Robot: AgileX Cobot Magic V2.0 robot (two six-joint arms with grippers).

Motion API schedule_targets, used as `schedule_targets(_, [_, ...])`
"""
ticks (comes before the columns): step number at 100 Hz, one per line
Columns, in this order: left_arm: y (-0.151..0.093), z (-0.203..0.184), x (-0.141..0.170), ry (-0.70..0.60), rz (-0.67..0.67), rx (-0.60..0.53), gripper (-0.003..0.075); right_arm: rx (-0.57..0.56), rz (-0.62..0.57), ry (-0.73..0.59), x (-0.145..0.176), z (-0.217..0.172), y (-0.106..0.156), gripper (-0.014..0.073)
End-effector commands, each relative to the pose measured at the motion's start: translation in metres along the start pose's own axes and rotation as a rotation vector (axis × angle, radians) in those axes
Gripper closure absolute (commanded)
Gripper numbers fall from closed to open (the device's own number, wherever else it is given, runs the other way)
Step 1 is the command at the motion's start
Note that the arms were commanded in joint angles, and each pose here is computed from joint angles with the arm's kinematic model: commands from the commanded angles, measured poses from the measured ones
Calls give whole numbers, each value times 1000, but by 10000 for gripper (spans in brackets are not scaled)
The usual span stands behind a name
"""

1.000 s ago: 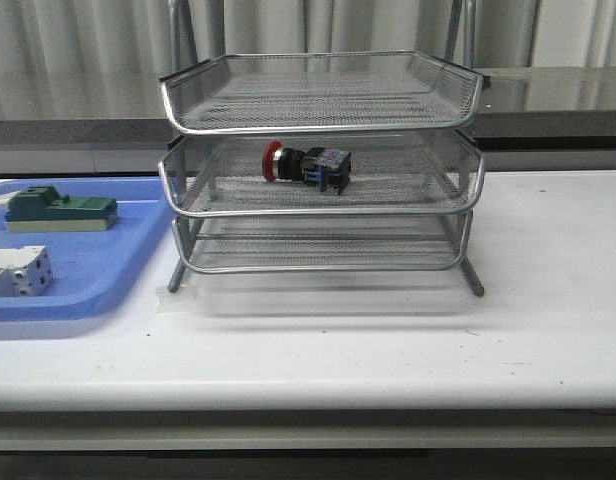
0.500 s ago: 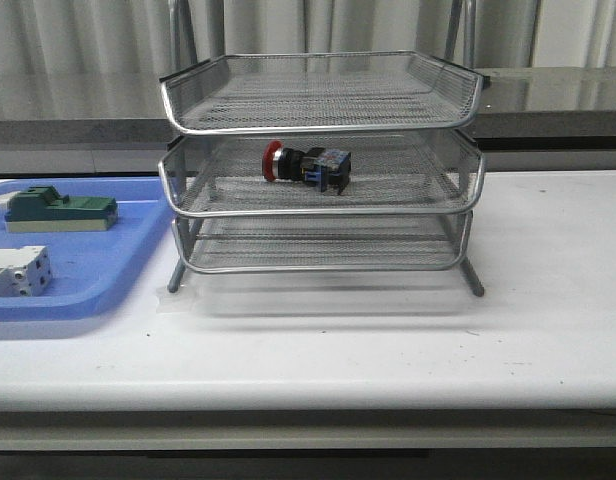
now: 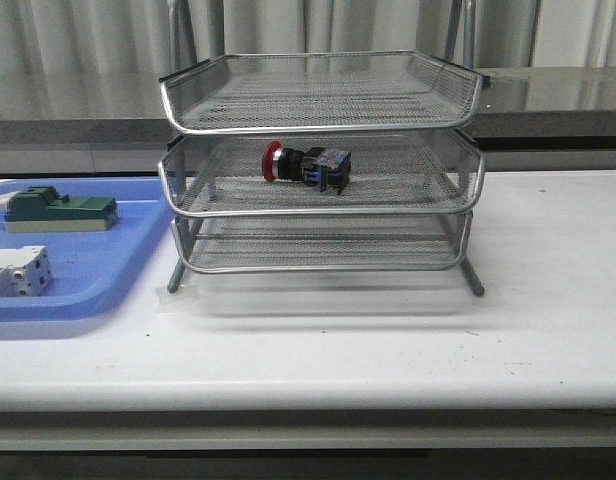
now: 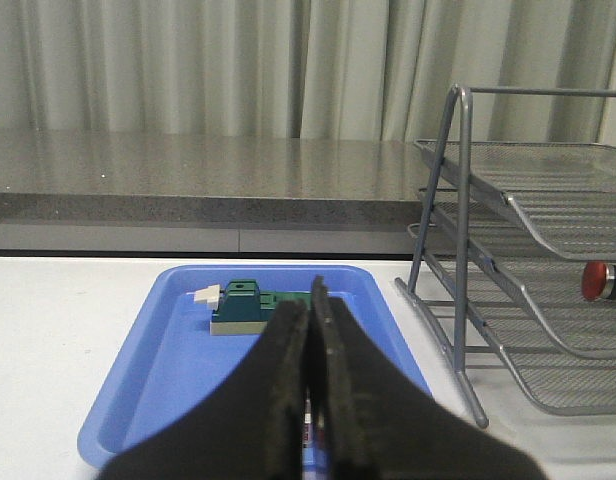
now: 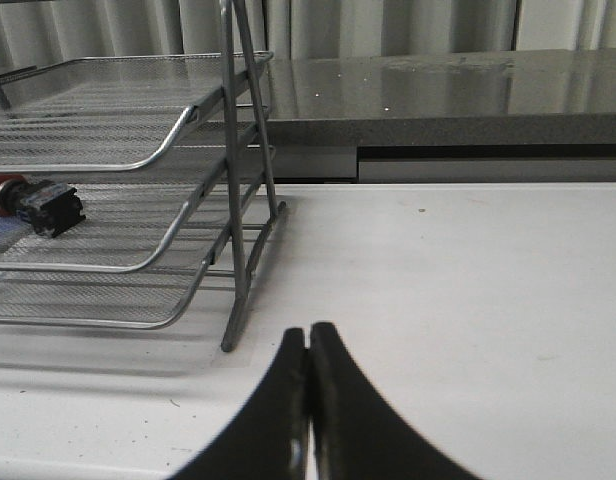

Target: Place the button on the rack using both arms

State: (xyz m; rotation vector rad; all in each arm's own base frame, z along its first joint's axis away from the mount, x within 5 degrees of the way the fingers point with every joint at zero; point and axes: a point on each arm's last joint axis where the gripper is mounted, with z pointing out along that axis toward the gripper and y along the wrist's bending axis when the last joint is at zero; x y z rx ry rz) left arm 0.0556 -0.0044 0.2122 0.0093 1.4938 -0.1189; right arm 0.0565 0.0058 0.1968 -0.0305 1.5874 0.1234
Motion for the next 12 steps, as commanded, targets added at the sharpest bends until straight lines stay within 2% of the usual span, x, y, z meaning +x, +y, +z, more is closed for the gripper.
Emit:
schedule_targets(1, [-1, -2, 7, -65, -9, 21, 740, -5, -20, -109, -13, -3, 1, 655])
schedule_targets(12, [-1, -2, 7, -65, -9, 21, 740, -5, -20, -109, -13, -3, 1, 655])
